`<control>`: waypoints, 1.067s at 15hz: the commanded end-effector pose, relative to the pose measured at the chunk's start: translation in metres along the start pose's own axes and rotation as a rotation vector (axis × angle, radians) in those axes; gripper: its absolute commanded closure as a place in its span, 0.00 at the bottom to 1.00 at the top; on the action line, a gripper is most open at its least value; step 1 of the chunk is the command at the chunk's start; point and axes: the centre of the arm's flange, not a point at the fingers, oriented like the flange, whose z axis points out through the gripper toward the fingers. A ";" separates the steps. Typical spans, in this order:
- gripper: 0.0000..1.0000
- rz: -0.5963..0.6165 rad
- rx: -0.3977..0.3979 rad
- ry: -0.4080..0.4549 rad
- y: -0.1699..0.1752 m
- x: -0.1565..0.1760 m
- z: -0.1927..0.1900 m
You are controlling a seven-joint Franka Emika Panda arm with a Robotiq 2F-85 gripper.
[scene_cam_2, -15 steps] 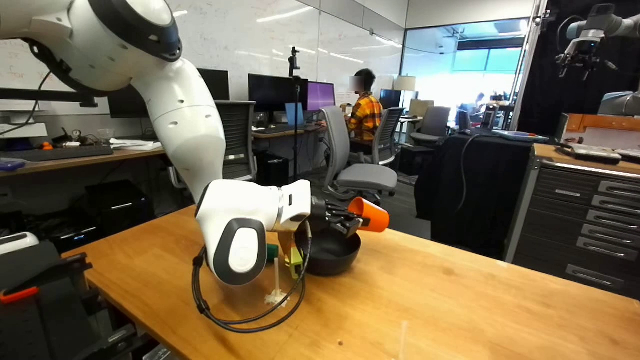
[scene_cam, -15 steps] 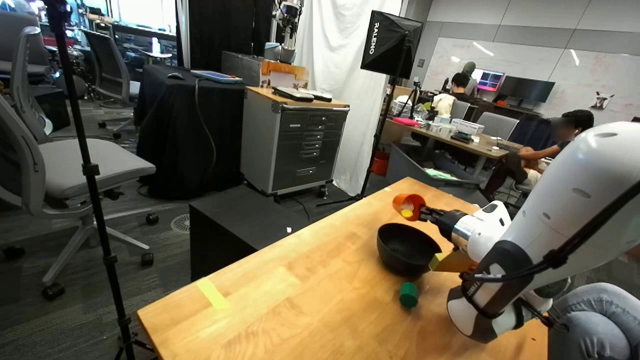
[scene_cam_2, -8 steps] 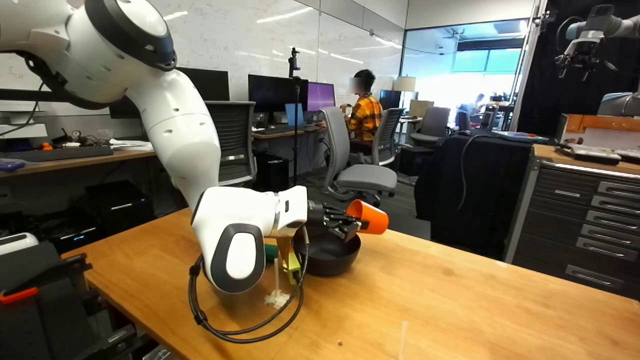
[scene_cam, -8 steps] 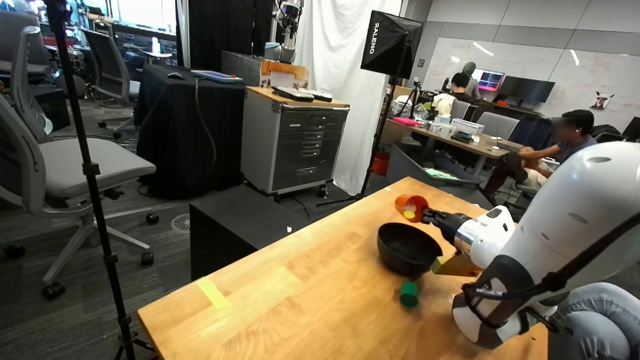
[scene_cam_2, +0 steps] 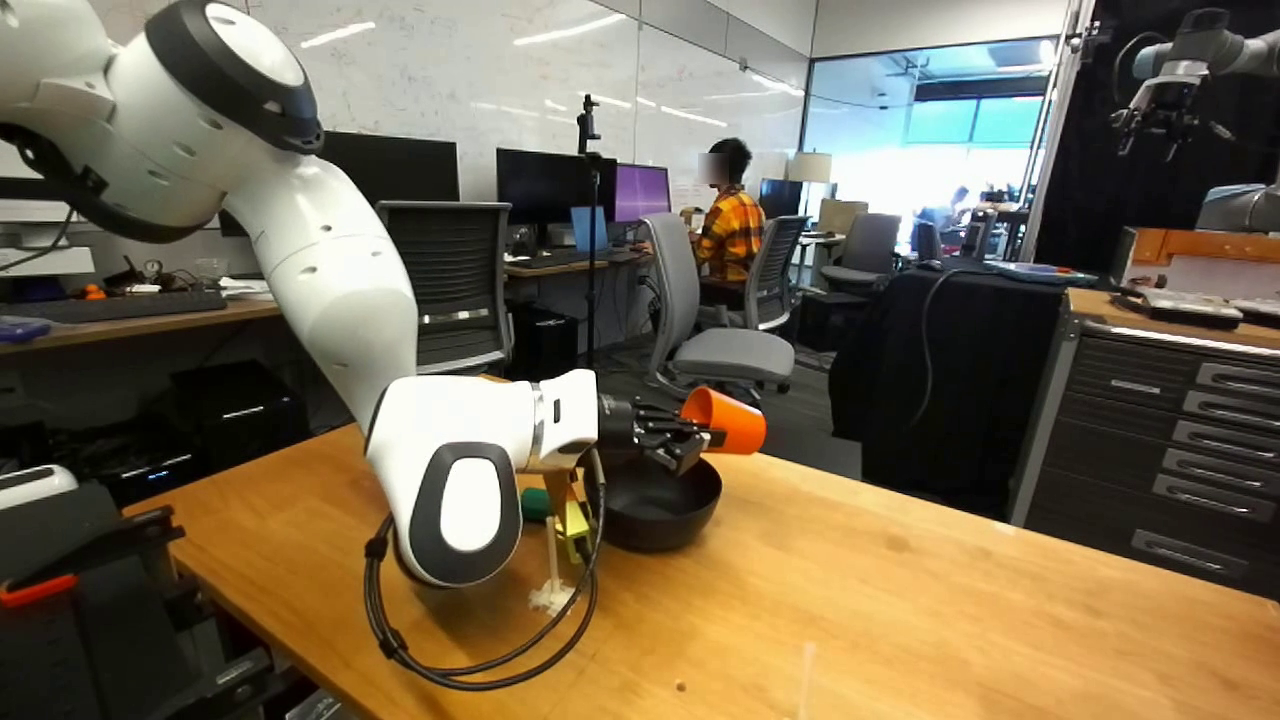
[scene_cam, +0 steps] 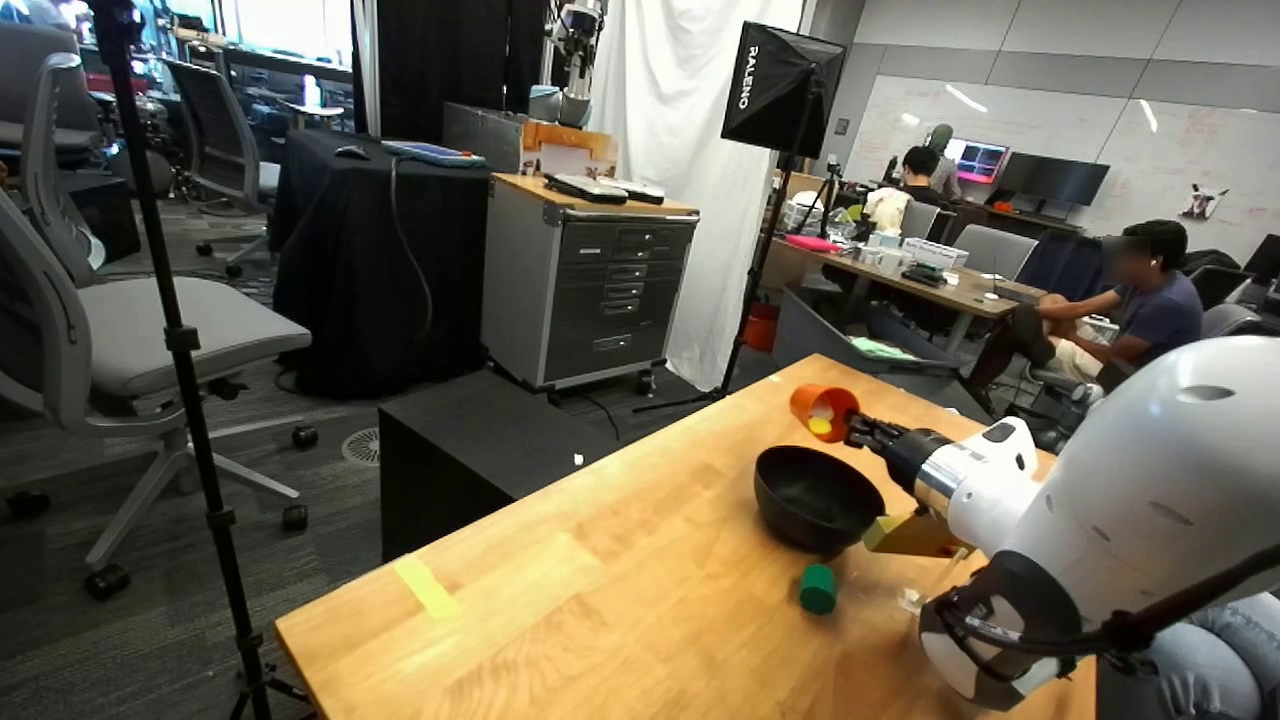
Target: Pour the coins from the cup into the bowl
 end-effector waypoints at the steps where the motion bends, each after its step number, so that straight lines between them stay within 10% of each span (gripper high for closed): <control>1: 0.97 0.011 0.017 0.068 0.013 0.003 -0.020; 16: 0.96 -0.007 0.072 0.164 0.001 0.010 -0.027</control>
